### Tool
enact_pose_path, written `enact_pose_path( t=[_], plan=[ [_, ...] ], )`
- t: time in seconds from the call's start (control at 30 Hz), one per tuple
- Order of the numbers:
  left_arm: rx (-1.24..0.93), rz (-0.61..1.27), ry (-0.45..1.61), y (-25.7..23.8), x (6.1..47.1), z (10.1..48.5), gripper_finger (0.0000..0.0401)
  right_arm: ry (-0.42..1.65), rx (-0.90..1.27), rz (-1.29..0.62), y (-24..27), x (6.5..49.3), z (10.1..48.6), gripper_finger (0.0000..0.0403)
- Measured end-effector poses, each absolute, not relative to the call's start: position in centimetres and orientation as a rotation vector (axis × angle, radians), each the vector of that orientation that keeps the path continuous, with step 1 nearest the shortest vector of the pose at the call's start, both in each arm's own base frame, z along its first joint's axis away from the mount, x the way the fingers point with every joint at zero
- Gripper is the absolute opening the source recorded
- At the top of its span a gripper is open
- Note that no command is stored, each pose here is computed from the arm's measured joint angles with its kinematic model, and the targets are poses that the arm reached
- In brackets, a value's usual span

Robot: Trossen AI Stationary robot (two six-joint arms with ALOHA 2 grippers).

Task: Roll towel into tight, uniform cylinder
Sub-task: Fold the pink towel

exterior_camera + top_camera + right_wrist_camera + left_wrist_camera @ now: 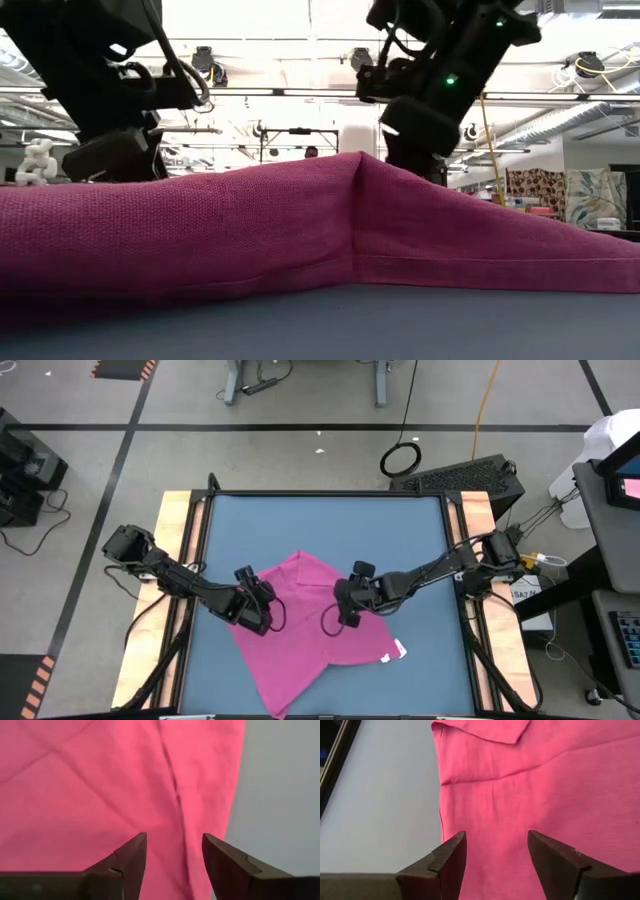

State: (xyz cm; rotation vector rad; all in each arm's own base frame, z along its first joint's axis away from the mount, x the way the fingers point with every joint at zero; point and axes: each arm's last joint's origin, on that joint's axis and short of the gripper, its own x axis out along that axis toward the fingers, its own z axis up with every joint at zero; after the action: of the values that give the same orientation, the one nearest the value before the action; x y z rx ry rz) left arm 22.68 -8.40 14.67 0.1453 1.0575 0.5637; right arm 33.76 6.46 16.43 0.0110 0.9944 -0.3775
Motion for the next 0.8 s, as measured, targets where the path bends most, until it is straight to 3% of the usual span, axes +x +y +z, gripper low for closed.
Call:
enact_pose_path(
  t=[0.43, 0.8],
  plan=[
    [0.124, 0.53, 1.022, -8.6, 23.0, 14.5, 0.0216, 0.998, -0.003, -0.48, 8.0, 29.6, 11.8, 0.0166],
    [0.072, 0.406, 1.012, -8.5, 22.9, 12.9, 0.0216, 0.832, -0.067, -0.499, 8.1, 28.5, 10.1, 0.0155]
  ],
)
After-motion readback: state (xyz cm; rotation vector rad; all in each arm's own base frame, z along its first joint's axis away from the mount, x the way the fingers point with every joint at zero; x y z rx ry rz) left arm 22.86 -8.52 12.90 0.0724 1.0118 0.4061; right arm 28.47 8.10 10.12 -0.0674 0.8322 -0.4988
